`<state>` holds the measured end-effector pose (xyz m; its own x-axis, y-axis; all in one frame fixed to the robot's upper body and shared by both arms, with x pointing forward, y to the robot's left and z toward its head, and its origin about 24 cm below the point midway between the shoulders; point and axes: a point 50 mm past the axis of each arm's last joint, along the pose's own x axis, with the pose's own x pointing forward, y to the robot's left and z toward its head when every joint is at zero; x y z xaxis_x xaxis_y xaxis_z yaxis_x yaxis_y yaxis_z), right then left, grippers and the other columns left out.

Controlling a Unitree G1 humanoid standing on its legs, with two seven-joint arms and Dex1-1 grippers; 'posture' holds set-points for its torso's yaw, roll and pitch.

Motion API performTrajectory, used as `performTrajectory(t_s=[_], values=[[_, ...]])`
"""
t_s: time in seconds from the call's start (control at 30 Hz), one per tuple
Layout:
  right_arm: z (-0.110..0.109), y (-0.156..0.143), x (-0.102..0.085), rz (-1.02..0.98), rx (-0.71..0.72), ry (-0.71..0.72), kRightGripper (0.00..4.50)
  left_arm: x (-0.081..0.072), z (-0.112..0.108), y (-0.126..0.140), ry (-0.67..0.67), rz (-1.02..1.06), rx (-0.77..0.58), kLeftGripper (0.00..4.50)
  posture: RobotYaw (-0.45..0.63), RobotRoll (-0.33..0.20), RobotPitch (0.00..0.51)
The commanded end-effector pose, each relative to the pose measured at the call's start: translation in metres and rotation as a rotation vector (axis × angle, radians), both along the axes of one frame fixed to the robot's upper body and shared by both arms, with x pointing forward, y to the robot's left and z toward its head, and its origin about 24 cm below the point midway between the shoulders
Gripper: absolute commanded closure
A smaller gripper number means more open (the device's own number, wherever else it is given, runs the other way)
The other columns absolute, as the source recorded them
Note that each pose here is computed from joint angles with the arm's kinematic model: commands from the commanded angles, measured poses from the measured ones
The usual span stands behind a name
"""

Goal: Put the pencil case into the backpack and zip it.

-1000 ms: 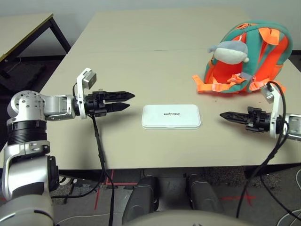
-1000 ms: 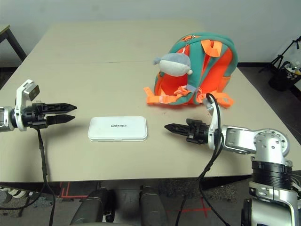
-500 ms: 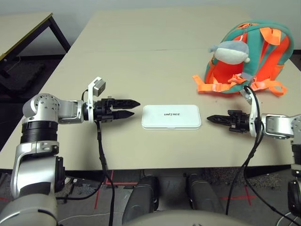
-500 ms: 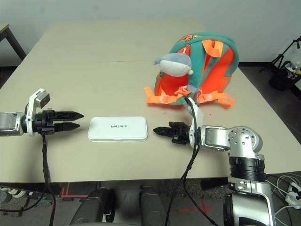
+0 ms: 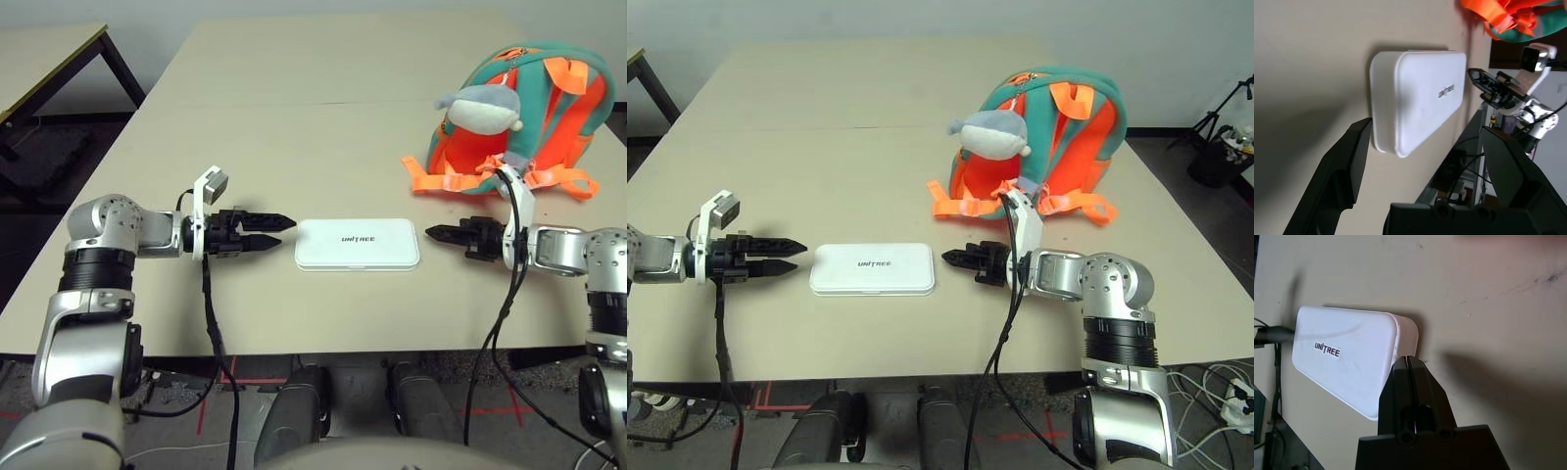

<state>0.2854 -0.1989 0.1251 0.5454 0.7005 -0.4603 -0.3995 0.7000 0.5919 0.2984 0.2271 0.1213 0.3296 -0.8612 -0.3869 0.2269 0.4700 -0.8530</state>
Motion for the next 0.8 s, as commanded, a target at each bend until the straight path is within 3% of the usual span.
performTrajectory(t_s=[0.03,0.33,0.8], values=[[-0.001,0.0,-0.004,0.02,-0.061,0.002,4.46,0.003,-0.01,-0.002,0.024,0.001,0.02,0.0,-0.09,0.0,0.115],[-0.005,0.011,-0.012,0.064,-0.125,-0.011,4.46,0.009,-0.017,-0.007,0.03,-0.019,0.016,0.0,-0.11,0.0,0.115],[-0.01,0.037,-0.014,0.142,-0.113,-0.012,4.46,0.008,-0.019,-0.005,0.036,-0.022,0.015,0.0,-0.1,0.0,0.119]])
